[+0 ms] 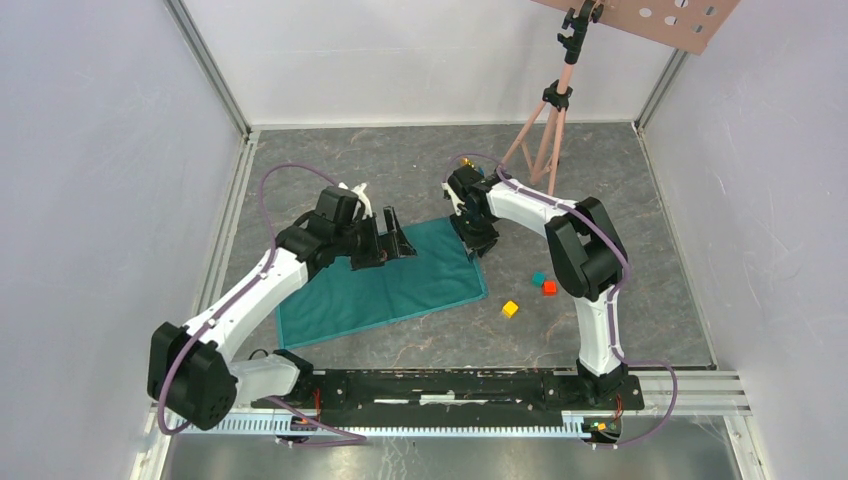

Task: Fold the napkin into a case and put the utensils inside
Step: Pick up the rectangle-folded napkin from the center of the board.

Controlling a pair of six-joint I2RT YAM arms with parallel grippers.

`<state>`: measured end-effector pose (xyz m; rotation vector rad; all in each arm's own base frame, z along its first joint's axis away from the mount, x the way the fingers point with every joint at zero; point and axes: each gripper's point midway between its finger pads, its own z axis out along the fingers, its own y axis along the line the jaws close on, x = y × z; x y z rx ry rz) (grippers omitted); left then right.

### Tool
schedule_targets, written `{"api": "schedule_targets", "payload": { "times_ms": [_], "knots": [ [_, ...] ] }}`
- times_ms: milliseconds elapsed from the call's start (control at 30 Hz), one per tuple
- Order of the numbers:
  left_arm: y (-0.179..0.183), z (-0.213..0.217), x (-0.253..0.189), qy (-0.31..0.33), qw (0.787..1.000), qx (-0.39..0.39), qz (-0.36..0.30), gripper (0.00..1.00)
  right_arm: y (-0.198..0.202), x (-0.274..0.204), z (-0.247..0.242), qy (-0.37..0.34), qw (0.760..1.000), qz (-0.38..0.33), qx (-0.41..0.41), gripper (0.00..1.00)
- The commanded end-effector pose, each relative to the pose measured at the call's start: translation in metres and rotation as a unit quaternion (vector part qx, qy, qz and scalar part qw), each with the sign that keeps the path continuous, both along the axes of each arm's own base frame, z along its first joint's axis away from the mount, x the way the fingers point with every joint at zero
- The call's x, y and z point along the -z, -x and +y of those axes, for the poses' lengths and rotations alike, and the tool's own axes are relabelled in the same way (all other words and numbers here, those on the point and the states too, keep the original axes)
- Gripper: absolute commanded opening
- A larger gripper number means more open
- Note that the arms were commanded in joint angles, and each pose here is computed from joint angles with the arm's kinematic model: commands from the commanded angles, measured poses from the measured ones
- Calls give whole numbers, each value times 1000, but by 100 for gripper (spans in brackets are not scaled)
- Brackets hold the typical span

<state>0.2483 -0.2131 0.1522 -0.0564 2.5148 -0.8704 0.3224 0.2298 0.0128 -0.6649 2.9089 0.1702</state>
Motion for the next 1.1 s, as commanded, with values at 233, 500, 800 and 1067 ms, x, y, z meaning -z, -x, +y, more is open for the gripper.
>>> {"api": "schedule_targets", "payload": {
  "times_ms": [233,500,800,1067],
  "knots": [
    [-3,10,-39,-17,998,3,-57,100,8,49,-5,48,999,8,6,20],
    [-3,12,-41,-24,998,5,-58,100,1,31,-3,49,999,-18,-5,27],
    [0,13,-34,-24,998,5,-53,100,4,-9,13,-3,1000,-22,-14,46],
    [5,17,-32,-28,998,4,-57,100,3,-17,8,17,1000,-16,-20,56]
  ]
}}
